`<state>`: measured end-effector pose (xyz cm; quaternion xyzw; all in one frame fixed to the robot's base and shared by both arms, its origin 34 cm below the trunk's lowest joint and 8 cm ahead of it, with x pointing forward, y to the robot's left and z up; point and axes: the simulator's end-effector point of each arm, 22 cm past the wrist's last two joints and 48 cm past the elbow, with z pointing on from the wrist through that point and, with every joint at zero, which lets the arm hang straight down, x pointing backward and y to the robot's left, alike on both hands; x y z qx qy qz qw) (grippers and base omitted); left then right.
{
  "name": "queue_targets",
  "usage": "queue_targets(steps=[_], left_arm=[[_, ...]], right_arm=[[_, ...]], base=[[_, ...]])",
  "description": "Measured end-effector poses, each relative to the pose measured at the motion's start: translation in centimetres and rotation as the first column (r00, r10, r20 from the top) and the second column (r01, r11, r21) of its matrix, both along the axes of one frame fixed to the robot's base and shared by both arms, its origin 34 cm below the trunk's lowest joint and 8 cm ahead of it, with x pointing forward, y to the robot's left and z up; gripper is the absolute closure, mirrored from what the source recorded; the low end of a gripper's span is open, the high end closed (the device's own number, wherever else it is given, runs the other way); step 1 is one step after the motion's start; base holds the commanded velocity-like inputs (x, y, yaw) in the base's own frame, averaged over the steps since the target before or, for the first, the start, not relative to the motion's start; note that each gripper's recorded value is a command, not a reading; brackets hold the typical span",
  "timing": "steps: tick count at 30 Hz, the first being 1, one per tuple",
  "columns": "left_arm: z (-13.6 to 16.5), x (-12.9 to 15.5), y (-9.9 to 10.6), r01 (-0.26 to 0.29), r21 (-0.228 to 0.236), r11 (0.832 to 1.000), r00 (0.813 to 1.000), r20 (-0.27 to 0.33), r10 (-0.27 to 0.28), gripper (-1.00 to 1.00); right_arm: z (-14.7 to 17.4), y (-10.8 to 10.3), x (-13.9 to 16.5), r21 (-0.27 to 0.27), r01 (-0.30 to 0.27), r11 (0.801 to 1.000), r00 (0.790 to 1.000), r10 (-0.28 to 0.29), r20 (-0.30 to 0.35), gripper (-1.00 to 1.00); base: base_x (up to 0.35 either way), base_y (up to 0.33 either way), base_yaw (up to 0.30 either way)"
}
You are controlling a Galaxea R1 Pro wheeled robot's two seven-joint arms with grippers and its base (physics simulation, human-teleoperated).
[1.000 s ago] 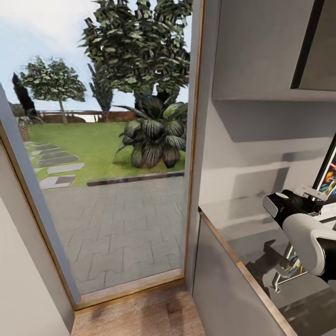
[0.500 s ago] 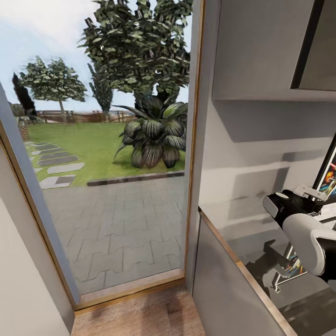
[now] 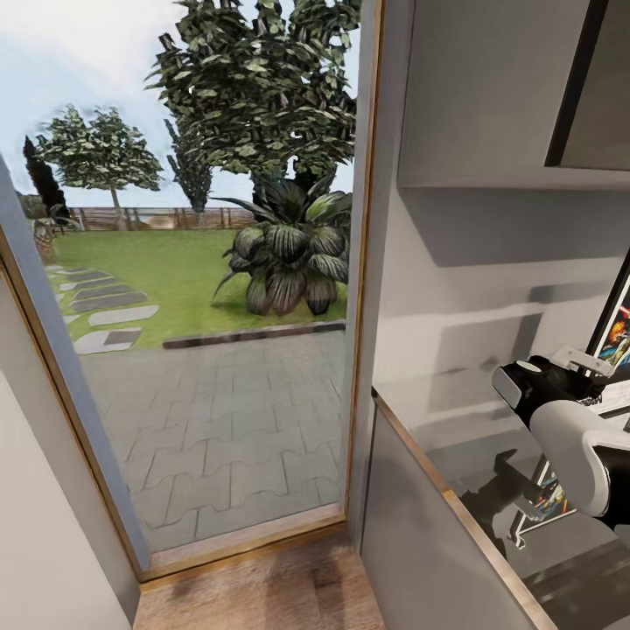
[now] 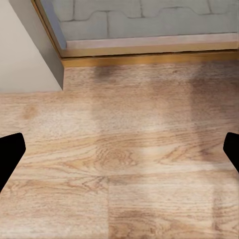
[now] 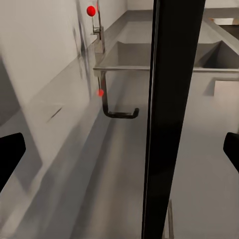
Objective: Pick up the poster from the kitchen countertop and hang it on one of the wall nails in the kitchen.
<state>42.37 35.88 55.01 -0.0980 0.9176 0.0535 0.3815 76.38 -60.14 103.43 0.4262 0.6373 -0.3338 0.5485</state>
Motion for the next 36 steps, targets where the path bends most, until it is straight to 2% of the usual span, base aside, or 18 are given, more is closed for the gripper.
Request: queue_targets(steps=[36], left_arm=[[0.00,-0.01,0.00,0.000,0.000,1.000,1.000,0.000,0.000,-1.00]], right_arm=[[0.01,0.00,0.00,-0.002,0.000,1.000,1.000,0.000,-0.001,-1.00]], base=[[0.000,0.000,0.000]])
